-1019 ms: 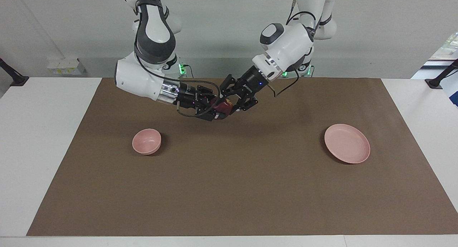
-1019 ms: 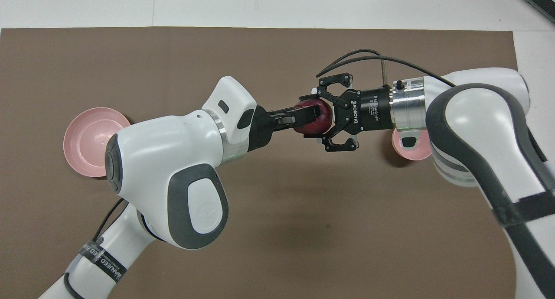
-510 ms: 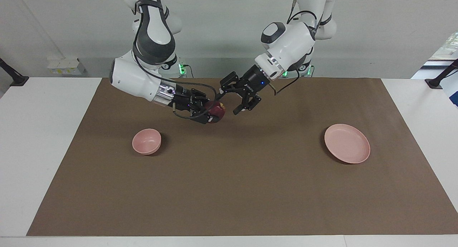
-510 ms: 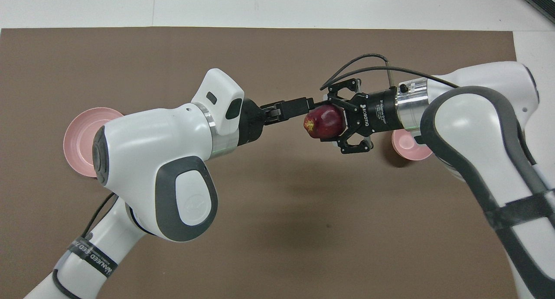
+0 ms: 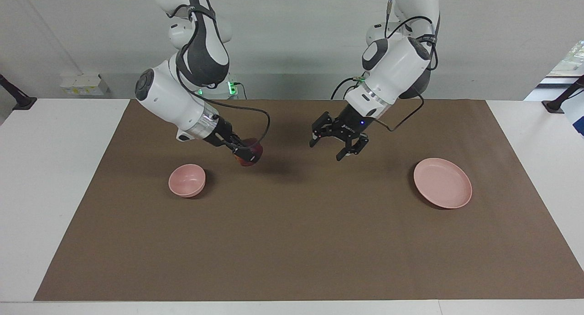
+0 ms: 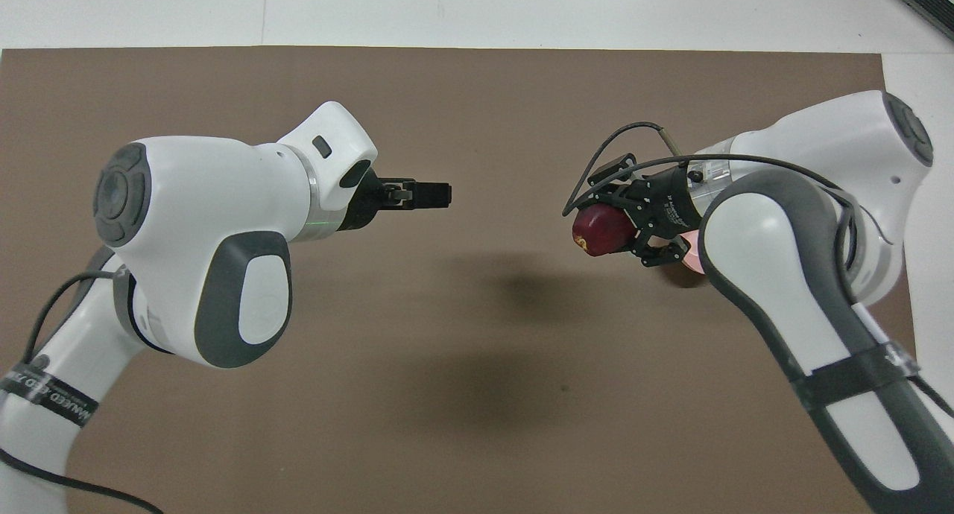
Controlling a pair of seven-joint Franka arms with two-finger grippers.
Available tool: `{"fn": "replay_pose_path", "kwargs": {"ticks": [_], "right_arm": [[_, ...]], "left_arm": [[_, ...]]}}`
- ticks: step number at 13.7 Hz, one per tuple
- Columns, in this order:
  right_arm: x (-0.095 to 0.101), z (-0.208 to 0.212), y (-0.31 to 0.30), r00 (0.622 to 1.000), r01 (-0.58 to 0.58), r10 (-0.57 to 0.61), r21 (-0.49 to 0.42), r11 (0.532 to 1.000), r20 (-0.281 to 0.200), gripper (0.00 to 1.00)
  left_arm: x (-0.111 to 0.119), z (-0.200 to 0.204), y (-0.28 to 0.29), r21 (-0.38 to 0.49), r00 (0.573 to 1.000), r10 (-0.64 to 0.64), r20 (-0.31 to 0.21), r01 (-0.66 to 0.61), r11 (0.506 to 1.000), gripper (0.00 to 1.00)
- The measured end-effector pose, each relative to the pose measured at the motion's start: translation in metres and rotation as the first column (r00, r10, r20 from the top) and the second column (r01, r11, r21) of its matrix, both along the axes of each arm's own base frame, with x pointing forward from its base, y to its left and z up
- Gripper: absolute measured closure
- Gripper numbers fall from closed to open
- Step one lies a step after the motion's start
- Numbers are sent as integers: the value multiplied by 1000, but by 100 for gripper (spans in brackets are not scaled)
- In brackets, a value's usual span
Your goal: Move apple from plate to bowl
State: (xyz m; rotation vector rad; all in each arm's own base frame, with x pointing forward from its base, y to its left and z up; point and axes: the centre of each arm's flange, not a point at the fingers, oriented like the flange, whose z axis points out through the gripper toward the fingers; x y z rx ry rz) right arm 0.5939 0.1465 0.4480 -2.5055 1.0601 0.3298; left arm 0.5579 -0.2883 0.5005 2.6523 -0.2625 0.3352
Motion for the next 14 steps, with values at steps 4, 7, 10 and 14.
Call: {"fn": "replay_pose_path", "kwargs": {"ticks": [4,7,10,14], "right_arm": [[-7,-9,3,970,-229,242,-235,945,28,25],[1,-12,-34,898,-401,437,-310,862,55,25],[8,-25,-91,849,-484,527,-346,804,35,25],[-3,-50,-131,823,-540,567,-353,764,-29,25]], "left_arm": [[12,-12,46,233,999,-47,-5,47,971,0],[20,-18,84,289,998,-9,-57,25,957,0],[23,-20,110,374,996,-3,-84,35,927,0],[25,31,125,410,991,12,-131,44,911,0]]}}
